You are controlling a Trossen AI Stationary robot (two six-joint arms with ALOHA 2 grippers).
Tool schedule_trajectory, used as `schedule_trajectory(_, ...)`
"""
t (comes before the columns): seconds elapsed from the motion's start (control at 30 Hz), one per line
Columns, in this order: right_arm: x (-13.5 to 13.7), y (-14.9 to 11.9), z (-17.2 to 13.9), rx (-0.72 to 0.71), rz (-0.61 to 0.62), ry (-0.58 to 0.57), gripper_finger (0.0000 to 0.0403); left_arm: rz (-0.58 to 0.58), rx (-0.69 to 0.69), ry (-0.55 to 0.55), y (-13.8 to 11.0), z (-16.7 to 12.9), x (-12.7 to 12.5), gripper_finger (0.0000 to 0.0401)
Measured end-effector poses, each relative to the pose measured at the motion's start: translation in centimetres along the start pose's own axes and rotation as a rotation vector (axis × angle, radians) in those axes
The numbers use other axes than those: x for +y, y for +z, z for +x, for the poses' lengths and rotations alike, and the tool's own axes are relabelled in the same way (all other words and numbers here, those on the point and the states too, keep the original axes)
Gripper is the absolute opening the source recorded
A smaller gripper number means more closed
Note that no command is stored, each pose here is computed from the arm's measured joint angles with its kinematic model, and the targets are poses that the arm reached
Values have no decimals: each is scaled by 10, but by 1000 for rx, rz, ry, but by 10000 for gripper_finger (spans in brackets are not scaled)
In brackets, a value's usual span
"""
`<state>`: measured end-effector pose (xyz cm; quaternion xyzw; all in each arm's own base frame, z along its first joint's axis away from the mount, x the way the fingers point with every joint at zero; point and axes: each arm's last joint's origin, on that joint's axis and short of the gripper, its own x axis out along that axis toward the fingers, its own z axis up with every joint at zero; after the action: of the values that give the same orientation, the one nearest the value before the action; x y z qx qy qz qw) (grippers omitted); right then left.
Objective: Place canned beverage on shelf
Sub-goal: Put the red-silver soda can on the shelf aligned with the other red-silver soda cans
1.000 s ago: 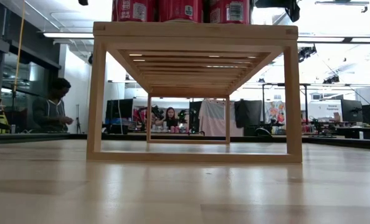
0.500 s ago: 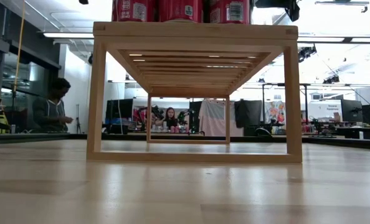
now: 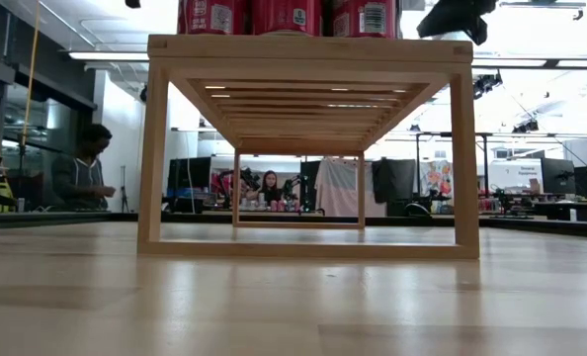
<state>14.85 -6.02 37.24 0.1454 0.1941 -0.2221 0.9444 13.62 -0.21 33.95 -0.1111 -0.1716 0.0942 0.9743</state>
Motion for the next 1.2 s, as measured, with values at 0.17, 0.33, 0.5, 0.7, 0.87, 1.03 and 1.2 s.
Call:
schedule_trajectory(0.17, -1, -3, 0, 32, -7, -29, 135, -17, 0, 0, 0, 0, 0, 0)
schedule_trajectory(0.33, 0, -4, 1, 49, 41, 14, 262, -17, 0, 0, 0, 0, 0, 0)
schedule_trajectory(0.5, 4, -7, 2, 145, 94, 157, 352, -17, -1, 1, 0, 0, 0, 0)
schedule_trajectory(0.7, 15, 6, -9, 314, 239, 323, 380, -46, -65, -9, 6, 0, -1, 0)
schedule_trajectory(0.87, 40, 6, -15, 628, 421, 342, 380, -42, -80, -12, 8, -1, -1, 0)
schedule_trajectory(1.03, 76, -20, -19, 1046, 537, 158, 380, -42, -80, -12, 8, -1, -1, 0)
schedule_trajectory(1.2, 113, -62, -27, 1277, 591, -103, 380, -37, -66, -11, 7, -1, -1, 0)
